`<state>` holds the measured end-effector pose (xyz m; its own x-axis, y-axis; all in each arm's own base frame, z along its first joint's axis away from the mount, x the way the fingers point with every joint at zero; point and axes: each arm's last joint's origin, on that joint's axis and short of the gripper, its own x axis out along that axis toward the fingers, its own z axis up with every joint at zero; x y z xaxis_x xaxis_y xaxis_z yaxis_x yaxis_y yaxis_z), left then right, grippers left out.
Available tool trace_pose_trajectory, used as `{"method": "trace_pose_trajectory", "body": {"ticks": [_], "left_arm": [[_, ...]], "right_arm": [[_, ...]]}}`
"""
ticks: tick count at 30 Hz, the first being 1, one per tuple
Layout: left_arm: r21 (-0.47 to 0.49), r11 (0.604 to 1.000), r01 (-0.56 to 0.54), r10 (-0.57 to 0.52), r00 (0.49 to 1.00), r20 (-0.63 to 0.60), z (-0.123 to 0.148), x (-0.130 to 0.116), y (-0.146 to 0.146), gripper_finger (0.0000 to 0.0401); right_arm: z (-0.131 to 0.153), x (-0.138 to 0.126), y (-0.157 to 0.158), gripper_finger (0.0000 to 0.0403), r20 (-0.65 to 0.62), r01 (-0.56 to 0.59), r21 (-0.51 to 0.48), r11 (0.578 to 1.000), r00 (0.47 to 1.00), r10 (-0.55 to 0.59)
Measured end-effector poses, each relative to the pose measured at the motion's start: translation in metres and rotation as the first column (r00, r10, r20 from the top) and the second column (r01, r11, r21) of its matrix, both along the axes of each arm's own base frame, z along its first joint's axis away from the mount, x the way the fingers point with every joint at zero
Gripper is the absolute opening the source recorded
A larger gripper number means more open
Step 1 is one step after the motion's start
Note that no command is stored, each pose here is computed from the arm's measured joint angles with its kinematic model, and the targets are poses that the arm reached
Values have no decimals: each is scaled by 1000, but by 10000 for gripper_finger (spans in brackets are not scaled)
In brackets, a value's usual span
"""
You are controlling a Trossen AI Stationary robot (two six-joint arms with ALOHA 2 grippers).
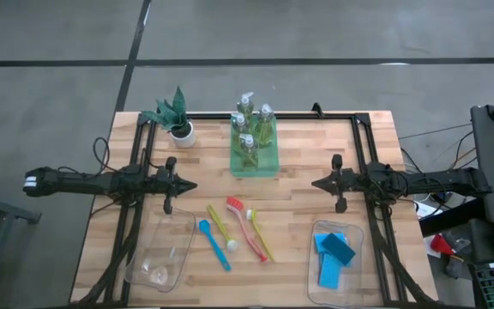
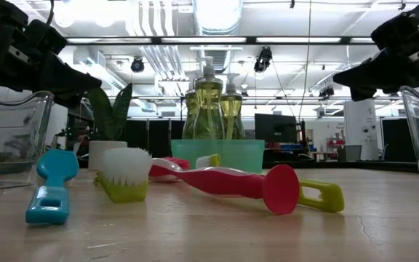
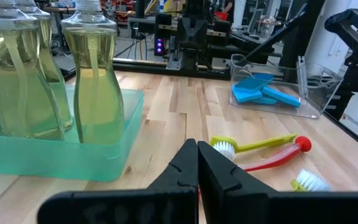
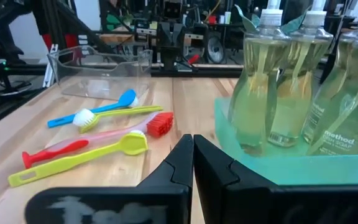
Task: Pick & Place Kitchen Sink Supplies
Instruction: Put the right green toilet brush into the left transparent bin
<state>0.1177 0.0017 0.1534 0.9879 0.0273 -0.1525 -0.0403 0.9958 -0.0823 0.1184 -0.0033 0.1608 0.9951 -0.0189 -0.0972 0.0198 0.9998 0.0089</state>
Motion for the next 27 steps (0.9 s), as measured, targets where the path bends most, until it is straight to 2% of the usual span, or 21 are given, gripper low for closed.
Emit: {"method": "trace_pose_trajectory", "body": {"ticks": [27], "left_arm": [[0,1000,-1,1,1000,0,0,0,0,0]], "right_arm": [[-2,-1,0,9,-3,8,11,1000,1000,-8]]}}
